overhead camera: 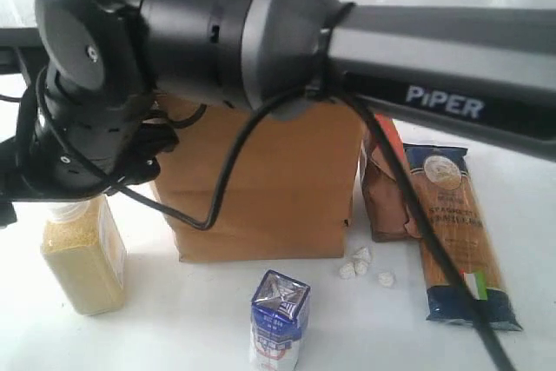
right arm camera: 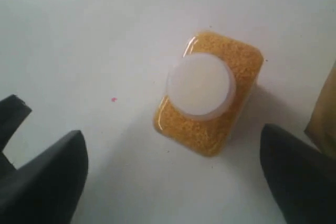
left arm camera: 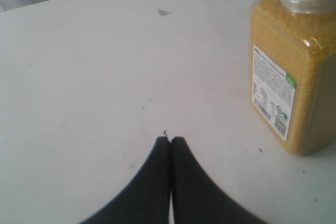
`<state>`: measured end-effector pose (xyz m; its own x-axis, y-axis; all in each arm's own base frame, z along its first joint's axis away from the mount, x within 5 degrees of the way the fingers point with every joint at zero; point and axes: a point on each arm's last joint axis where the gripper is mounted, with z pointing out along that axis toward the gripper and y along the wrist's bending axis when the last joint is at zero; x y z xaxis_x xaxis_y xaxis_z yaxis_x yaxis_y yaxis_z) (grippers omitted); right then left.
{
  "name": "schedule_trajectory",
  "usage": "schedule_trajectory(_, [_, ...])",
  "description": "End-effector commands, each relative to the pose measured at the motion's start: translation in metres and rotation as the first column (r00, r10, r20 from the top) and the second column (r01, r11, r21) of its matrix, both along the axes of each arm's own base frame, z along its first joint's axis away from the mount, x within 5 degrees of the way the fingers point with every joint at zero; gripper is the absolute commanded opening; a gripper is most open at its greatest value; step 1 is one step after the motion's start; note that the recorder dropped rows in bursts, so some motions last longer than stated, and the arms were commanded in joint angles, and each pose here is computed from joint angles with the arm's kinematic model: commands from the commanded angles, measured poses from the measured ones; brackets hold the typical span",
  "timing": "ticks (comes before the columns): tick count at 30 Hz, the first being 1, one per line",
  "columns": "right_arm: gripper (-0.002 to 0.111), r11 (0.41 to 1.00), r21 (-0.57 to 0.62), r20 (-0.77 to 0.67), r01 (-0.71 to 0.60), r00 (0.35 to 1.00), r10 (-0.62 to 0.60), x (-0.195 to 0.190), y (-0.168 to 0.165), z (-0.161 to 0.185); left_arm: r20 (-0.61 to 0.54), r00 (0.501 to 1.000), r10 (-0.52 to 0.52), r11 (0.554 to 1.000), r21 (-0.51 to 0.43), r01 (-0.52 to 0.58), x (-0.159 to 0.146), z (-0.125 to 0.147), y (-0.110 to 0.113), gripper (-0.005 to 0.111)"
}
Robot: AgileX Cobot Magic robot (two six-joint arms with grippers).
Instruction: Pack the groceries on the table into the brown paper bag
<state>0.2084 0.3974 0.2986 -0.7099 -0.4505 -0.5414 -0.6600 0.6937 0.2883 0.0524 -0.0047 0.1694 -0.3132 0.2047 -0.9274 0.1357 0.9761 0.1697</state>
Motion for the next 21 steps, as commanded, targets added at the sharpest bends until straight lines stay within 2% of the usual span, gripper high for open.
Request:
schedule_trajectory(1, [0.082, 1.000, -0.008, 0.016, 0.007, 1.000, -0.007, 0.008, 0.005, -0.003, 0.001, 1.000, 0.004, 1.000, -0.011, -0.004, 0.000, -0.001, 0.000, 0.000])
schedule_trajectory(12, [0.082, 0.992, -0.128, 0.048, 0.000, 0.999, 0.006, 0.022, 0.018, -0.038, 0.001, 1.000, 0.004, 1.000, -0.011, -0.004, 0.000, -0.001, 0.000, 0.000])
schedule_trajectory(21, [0.082, 0.989, -0.145, 0.040, -0.003, 0.999, 0.009, 0.026, 0.025, -0.059, 0.001, 1.000, 0.004, 1.000, -0.011, -0.004, 0.000, -0.001, 0.000, 0.000])
